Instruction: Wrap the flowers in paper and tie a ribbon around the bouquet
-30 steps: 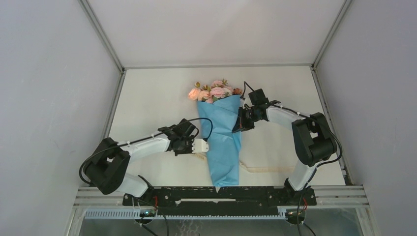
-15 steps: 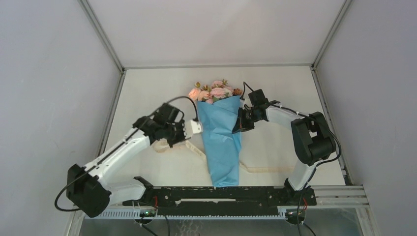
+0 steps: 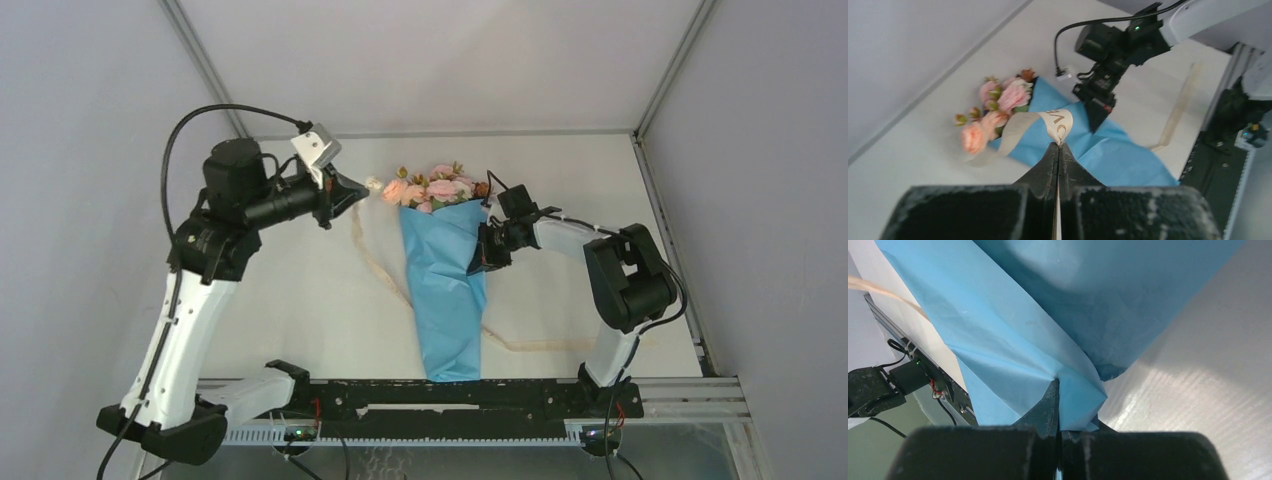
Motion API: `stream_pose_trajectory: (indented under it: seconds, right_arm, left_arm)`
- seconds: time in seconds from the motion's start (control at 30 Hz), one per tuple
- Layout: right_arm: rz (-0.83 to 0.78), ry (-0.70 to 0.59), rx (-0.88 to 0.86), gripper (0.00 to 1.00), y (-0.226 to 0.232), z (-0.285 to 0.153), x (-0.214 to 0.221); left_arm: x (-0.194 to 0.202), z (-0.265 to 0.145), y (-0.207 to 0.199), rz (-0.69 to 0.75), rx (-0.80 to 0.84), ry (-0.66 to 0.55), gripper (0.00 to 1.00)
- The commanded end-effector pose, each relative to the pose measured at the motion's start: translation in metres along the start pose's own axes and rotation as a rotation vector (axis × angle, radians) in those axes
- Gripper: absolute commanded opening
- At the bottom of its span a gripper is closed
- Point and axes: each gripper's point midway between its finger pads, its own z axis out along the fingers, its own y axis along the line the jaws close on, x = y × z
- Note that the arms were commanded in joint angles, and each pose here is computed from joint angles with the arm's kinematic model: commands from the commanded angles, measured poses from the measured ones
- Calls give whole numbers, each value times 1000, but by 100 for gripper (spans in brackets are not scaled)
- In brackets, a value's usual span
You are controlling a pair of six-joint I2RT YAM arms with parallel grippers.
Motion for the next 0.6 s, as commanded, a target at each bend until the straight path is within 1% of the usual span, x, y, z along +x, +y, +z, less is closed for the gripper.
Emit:
stream_pose_trajectory:
  seconds: [0.0,0.1,0.2,0.3,0.37,0.4,0.5,0.57]
  right_arm:
    - [-17,0,-40,0,17,8,1]
    - [-8,1,-51,0,22,11,2]
    - [21,-3,-66,0,22,13,5]
    - [51,-21,-70,0,21,15,7]
    - [76,-38,-67,0,20,14,8]
    - [87,-46,-68,1,20,13,9]
    - [116,-70,-43,11,18,7,10]
    - [131,-91,-2,19,15,1,10]
  left_arm:
    - [42,71,-11,-241,136,44,0]
    - [89,121,-29,-317,223,155,0]
    - [124,164,-49,-338,299,242,0]
    - [155,199,-62,-359,335,317,0]
    - [181,217,-65,-403,342,381,0]
    - [192,224,-65,-431,340,403,0]
    - [222,240,-67,-477,324,459,0]
    - [247,247,-71,-501,314,522,0]
